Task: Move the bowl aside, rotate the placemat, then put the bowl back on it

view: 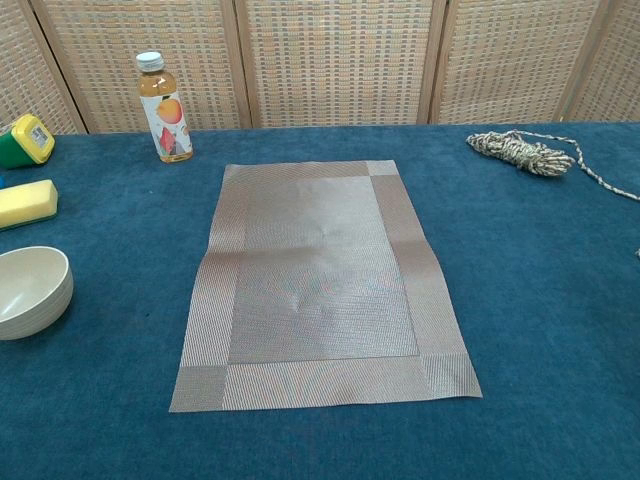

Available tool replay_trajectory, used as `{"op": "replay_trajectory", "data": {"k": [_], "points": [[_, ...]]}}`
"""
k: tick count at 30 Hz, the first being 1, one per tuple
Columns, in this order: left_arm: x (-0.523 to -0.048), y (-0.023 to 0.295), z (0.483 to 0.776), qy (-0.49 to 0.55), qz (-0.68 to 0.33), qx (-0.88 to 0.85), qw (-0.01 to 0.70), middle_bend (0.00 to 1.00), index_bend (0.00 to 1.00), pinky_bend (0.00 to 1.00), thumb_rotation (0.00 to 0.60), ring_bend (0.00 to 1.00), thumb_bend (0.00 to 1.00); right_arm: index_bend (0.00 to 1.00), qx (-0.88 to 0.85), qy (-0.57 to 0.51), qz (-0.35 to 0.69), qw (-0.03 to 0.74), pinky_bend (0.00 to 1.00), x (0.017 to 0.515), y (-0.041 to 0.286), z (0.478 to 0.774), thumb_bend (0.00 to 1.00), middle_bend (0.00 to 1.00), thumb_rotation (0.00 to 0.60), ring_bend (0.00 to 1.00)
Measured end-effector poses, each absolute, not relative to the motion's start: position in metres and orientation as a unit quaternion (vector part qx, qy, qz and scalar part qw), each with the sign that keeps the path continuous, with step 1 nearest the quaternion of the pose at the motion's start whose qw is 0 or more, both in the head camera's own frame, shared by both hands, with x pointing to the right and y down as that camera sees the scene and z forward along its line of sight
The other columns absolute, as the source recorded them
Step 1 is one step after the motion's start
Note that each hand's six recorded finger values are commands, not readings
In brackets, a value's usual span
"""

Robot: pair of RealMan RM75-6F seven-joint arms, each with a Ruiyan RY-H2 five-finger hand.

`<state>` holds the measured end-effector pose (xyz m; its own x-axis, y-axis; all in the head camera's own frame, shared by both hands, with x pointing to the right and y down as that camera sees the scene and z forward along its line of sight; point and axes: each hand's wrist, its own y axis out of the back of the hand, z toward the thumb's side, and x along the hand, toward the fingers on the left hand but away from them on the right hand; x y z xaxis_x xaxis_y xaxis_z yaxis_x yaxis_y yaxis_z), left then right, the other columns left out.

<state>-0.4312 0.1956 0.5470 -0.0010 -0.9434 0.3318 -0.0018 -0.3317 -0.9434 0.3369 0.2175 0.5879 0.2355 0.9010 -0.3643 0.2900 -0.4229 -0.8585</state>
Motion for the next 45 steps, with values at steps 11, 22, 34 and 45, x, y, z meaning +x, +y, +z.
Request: {"op": "replay_trajectory", "data": {"k": [11,22,34,45], "points": [[-0.446,0.193,0.534,0.426,-0.576,-0.578,0.39,0.0,0.0,0.0,0.6,0.0,0.2,0.12,-0.761,-0.358,0.431,0.326,0.0,0.232,0.219,0.629,0.08,0.0,0.6,0.0],[-0.448,0.195,0.525,0.431,-0.572,-0.581,0.387,0.0,0.0,0.0,0.6,0.0,0.2,0.1,-0.769,-0.332,0.453,0.306,0.0,0.197,0.232,0.649,0.06,0.0,0.6,0.0],[-0.449,0.196,0.522,0.424,-0.572,-0.581,0.394,0.0,0.0,0.0,0.6,0.0,0.22,0.09,-0.775,-0.301,0.473,0.292,0.0,0.189,0.255,0.671,0.06,0.0,0.6,0.0],[-0.454,0.196,0.52,0.41,-0.588,-0.579,0.388,0.0,0.0,0.0,0.6,0.0,0.22,0.09,-0.786,-0.304,0.468,0.267,0.0,0.186,0.26,0.678,0.07,0.0,0.6,0.0]]}}
